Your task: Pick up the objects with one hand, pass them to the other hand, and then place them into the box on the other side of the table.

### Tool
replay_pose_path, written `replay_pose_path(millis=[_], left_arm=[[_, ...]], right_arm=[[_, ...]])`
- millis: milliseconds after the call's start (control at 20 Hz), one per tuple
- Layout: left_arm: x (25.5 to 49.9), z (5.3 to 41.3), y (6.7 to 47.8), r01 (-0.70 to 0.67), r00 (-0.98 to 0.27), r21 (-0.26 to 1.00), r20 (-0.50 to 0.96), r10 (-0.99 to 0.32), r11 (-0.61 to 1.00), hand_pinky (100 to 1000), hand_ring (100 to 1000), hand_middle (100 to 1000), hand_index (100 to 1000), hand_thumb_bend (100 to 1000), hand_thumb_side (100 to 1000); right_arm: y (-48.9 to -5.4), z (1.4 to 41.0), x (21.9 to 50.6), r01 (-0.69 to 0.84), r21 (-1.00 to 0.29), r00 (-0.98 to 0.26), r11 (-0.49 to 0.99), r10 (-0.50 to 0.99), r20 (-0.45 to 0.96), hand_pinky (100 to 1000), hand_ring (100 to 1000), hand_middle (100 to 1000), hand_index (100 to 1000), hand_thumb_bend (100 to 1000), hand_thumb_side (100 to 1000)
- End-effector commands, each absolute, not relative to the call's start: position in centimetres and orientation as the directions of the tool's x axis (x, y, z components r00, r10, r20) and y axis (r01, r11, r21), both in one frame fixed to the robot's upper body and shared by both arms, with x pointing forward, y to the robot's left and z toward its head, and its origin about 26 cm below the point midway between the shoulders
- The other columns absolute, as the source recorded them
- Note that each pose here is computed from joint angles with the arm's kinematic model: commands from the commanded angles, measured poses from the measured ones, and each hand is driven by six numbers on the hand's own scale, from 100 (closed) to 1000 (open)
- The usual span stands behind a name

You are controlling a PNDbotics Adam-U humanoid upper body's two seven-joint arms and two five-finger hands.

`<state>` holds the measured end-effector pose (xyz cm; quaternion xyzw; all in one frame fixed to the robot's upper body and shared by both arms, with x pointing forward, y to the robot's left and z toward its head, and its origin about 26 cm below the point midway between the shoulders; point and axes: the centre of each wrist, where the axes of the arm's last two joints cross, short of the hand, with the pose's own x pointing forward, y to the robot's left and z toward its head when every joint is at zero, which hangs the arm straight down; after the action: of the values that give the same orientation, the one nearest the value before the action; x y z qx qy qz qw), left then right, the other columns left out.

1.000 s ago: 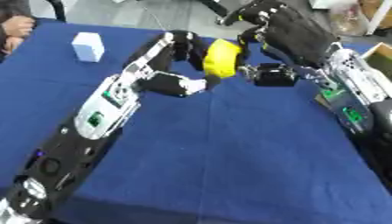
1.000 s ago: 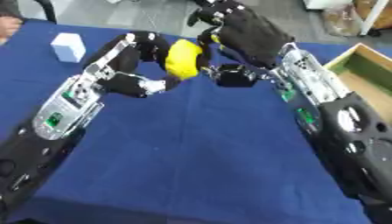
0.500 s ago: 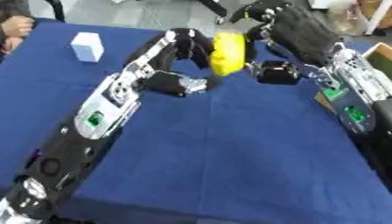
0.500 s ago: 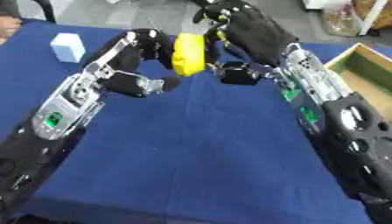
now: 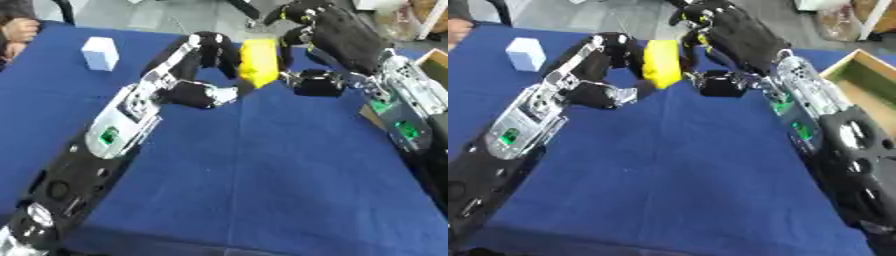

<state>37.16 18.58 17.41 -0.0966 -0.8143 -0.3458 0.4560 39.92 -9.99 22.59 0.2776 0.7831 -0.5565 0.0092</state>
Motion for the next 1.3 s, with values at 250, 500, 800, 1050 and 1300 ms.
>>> replay_pose_path(millis=[250, 500, 800, 1050, 1300], left_arm=[[37.2, 18.6, 18.6, 0.455, -0.591, 0.483, 0.792, -0.152, 0.748, 566, 480, 515, 567, 474, 140], [37.2, 18.7, 18.6, 0.444, -0.595, 0.49, 0.787, -0.162, 0.75, 571, 492, 529, 584, 605, 199], [37.3, 18.7, 18.6, 0.408, -0.589, 0.475, 0.789, -0.172, 0.78, 498, 428, 457, 500, 290, 100], [37.3, 18.5, 18.5, 0.339, -0.572, 0.436, 0.799, -0.185, 0.834, 433, 372, 383, 422, 160, 100], [37.3, 18.5, 18.4, 0.312, -0.573, 0.411, 0.801, -0.175, 0.857, 414, 356, 360, 401, 155, 100]], right_arm=[[-9.9, 24.4, 39.2, 0.532, -0.825, -0.803, 0.191, 0.424, -0.42, 825, 804, 753, 642, 118, 364], [-9.7, 24.9, 38.8, 0.552, -0.813, -0.793, 0.186, 0.418, -0.443, 825, 806, 748, 674, 144, 392], [-9.4, 25.4, 38.3, 0.569, -0.802, -0.789, 0.183, 0.397, -0.469, 825, 806, 744, 689, 161, 419], [-9.1, 25.7, 37.8, 0.581, -0.793, -0.785, 0.181, 0.38, -0.489, 824, 804, 740, 697, 155, 428], [-9.1, 25.7, 37.6, 0.581, -0.794, -0.787, 0.178, 0.374, -0.491, 825, 804, 742, 719, 138, 420]])
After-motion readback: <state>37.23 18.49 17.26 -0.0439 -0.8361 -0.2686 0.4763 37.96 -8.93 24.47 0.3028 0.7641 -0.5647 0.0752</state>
